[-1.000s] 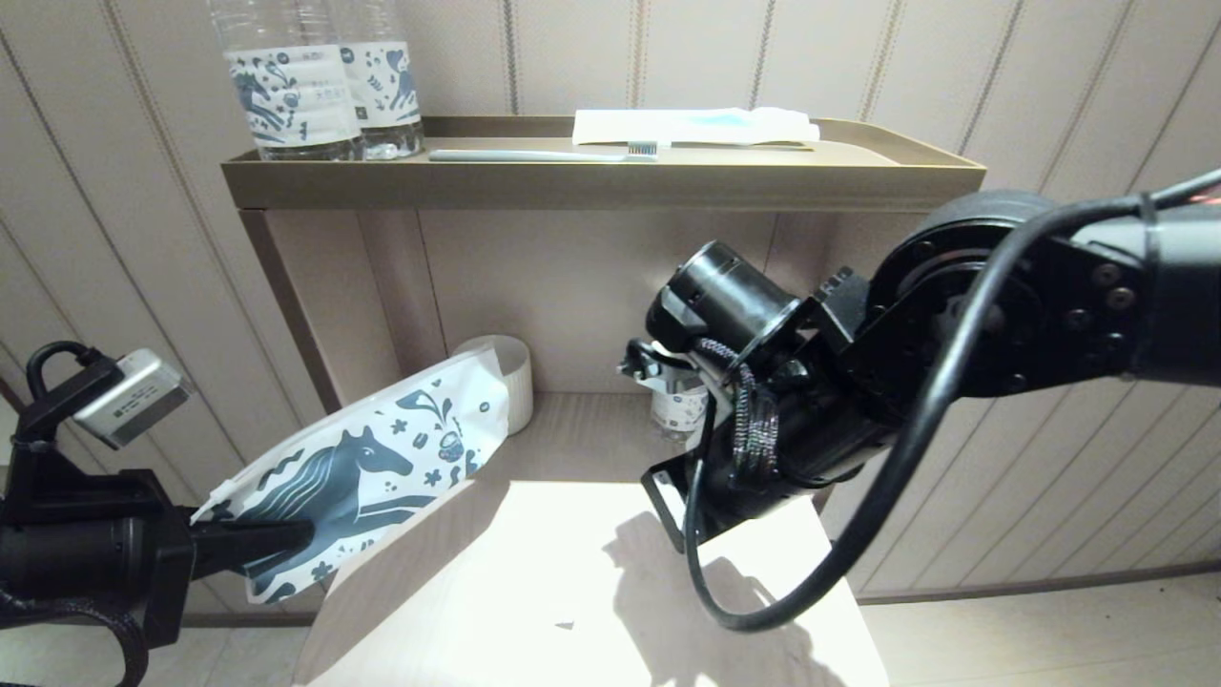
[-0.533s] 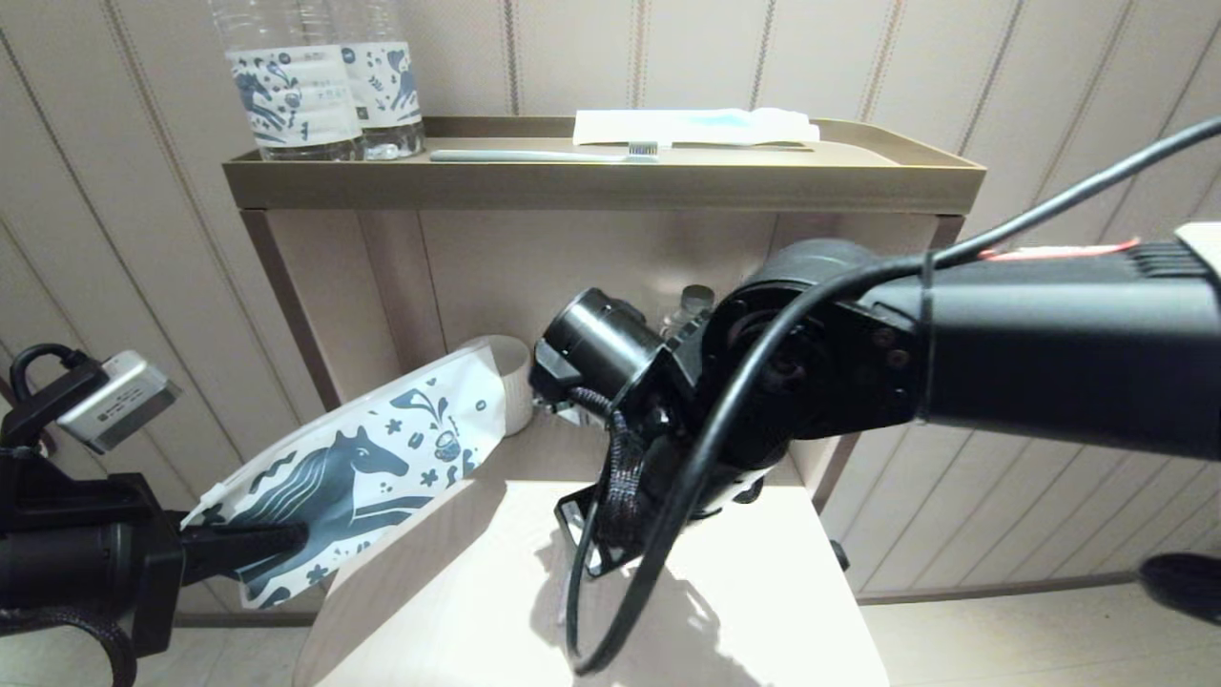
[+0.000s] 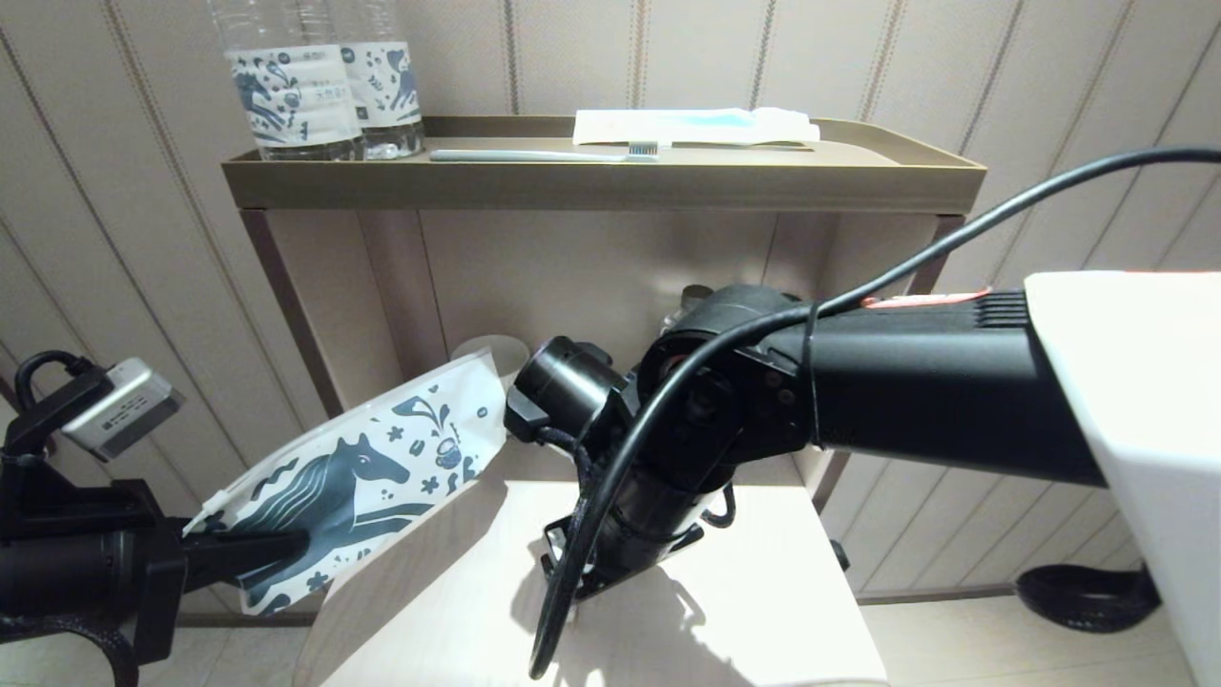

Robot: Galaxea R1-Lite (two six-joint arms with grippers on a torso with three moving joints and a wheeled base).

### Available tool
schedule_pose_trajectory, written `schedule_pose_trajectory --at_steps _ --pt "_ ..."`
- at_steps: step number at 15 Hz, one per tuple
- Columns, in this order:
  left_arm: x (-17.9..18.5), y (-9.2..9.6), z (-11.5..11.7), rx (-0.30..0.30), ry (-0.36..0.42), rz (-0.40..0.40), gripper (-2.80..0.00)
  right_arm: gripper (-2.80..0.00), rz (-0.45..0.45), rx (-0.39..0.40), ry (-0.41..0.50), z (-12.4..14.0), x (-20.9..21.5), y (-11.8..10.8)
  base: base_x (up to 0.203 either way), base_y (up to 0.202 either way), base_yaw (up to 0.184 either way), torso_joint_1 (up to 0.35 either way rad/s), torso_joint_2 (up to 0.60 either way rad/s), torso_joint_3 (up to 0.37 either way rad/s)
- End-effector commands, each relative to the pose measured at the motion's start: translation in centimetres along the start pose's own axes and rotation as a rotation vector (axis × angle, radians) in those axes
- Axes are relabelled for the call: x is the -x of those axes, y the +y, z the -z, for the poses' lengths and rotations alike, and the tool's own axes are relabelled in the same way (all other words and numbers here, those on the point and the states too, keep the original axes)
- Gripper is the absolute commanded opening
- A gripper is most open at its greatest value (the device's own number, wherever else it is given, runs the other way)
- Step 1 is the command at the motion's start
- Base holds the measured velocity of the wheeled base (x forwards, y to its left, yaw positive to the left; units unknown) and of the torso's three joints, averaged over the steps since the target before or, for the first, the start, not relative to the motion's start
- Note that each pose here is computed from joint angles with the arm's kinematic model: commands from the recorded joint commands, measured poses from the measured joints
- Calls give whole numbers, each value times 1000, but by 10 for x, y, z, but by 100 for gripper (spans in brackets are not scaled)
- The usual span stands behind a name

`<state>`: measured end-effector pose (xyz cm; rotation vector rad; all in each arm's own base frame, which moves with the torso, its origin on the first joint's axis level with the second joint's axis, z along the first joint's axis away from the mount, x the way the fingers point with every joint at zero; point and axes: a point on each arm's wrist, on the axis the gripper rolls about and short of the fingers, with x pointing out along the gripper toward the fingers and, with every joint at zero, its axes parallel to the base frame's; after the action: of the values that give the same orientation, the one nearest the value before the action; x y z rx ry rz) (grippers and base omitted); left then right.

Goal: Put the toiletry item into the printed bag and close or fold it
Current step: Pick up the toothpaste

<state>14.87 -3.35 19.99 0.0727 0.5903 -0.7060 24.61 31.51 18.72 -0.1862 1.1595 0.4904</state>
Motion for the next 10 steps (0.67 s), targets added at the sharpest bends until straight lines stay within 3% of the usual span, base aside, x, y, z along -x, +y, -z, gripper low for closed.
schedule_pose_trajectory --at_steps 1,8,10 --pt "-2 1 0 4 7 6 -280 0 5 -1 12 0 -4 0 0 0 0 0 0 0" --pt "-3 1 2 4 14 11 -280 0 18 7 21 2 -8 3 0 0 0 0 0 0" --pt "-3 0 2 2 13 17 -280 0 78 23 17 4 -17 7 0 0 0 0 0 0"
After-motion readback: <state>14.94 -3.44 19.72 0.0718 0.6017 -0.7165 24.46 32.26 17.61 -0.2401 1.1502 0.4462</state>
